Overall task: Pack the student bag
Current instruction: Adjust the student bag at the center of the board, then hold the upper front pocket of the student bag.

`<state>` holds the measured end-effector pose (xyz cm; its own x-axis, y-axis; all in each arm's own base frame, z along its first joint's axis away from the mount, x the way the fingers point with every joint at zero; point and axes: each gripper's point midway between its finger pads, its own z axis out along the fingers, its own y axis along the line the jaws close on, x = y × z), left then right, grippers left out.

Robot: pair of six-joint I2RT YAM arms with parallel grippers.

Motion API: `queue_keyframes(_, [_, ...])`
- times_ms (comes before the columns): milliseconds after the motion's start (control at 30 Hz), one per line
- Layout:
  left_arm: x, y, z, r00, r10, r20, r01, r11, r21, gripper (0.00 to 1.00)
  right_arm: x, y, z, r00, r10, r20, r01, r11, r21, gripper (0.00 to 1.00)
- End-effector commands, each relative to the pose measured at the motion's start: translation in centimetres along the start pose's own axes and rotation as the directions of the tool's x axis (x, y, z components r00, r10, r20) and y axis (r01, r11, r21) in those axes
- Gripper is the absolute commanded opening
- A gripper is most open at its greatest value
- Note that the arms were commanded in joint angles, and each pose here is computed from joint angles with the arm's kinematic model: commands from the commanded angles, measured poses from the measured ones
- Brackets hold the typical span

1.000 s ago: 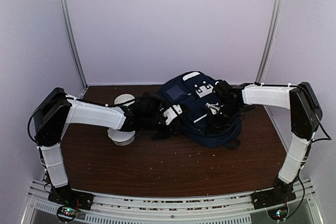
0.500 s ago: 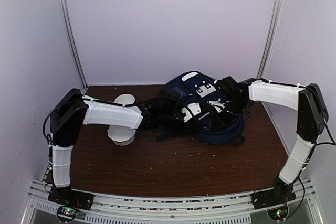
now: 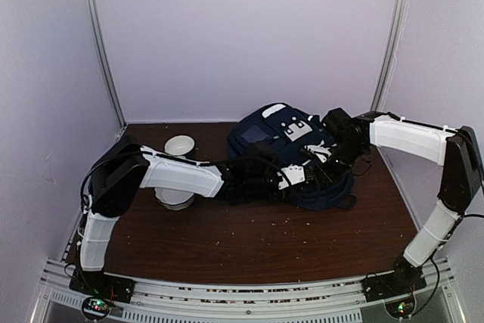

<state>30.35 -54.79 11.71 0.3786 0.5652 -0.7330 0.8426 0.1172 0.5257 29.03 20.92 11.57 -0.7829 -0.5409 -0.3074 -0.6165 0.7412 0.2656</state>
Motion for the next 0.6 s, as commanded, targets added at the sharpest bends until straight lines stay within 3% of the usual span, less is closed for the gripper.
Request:
queue_keyframes(0, [-2.4,2.7,-1.9,0.997,0.024,0.073,-0.016,0.994,-0.108,0.44,0.3,-0.7,-0.8,1.000,0.010,0.014,-0.011,1.000,0.009,0.00])
queue_keyframes(267, [-1.8,3.3,-1.0,0.998,0.043,0.048,-0.036,0.991,-0.127,0.43,-0.8,-1.7,-1.3,0.997,0.028,0.066,-0.028,1.000,0.003,0.01])
queue_keyframes(567, [-1.3,2.7,-0.9,0.998,0.057,0.028,-0.055,0.995,-0.085,0.41,-0.6,-1.1,2.4,0.998,0.046,0.029,-0.044,0.995,-0.089,0.26])
